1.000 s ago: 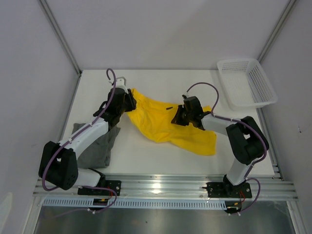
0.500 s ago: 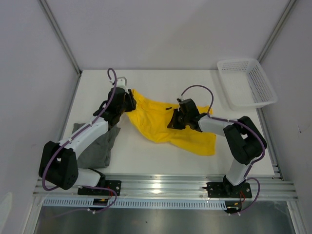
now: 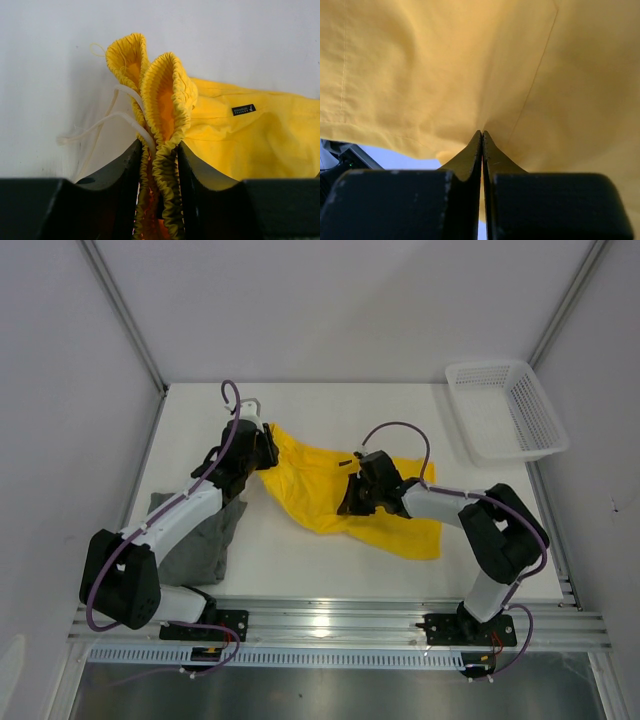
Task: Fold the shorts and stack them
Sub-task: Fold the shorts
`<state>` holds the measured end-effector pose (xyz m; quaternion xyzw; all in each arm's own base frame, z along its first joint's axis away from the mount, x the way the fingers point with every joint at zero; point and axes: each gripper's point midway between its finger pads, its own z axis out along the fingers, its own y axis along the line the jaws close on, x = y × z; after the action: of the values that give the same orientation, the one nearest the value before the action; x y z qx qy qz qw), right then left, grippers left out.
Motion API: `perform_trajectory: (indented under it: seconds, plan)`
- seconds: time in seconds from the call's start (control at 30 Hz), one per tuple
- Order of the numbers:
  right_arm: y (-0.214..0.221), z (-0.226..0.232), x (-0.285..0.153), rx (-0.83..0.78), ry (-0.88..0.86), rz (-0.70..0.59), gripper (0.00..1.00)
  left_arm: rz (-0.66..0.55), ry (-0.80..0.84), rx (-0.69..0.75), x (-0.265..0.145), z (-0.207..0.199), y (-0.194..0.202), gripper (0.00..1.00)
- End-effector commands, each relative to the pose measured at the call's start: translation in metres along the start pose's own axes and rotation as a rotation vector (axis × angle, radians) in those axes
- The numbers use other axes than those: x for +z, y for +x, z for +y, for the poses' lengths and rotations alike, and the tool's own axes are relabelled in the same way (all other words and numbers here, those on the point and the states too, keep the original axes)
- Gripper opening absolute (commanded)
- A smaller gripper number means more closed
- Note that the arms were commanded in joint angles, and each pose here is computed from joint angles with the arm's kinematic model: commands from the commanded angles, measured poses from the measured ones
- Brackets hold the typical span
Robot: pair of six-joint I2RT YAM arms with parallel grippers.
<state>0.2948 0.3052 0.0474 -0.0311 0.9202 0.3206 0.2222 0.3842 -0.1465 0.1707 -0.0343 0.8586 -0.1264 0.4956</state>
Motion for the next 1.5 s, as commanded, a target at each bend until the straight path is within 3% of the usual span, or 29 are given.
perform_trajectory:
  seconds: [0.0,0.23,0.47,0.8,1.1,1.3,1.47]
  plan:
    - [0.007,0.017,-0.015,-0.022,-0.005,0.000,0.00,-0.099,0.015,0.013,-0.013,-0.007,-0.036,0.00]
    - [0.060,-0.003,0.001,-0.033,0.117,0.077,0.00,-0.100,0.016,0.005,-0.017,-0.008,-0.040,0.00]
    - [0.077,-0.014,0.032,-0.002,0.132,0.090,0.00,-0.108,0.043,0.012,-0.028,-0.013,-0.047,0.00]
    - [0.076,0.046,0.066,-0.031,0.003,0.128,0.00,-0.139,0.127,0.058,-0.054,-0.041,-0.043,0.00]
    - [0.040,0.087,0.021,-0.010,-0.136,0.068,0.00,-0.173,0.141,0.123,-0.067,-0.058,-0.052,0.00]
    - [0.016,0.081,-0.011,0.029,-0.153,0.019,0.00,-0.191,0.125,0.165,-0.070,-0.061,-0.057,0.00]
    - [-0.002,0.050,-0.021,0.057,-0.090,-0.011,0.00,-0.208,0.125,0.168,-0.076,-0.062,-0.063,0.00]
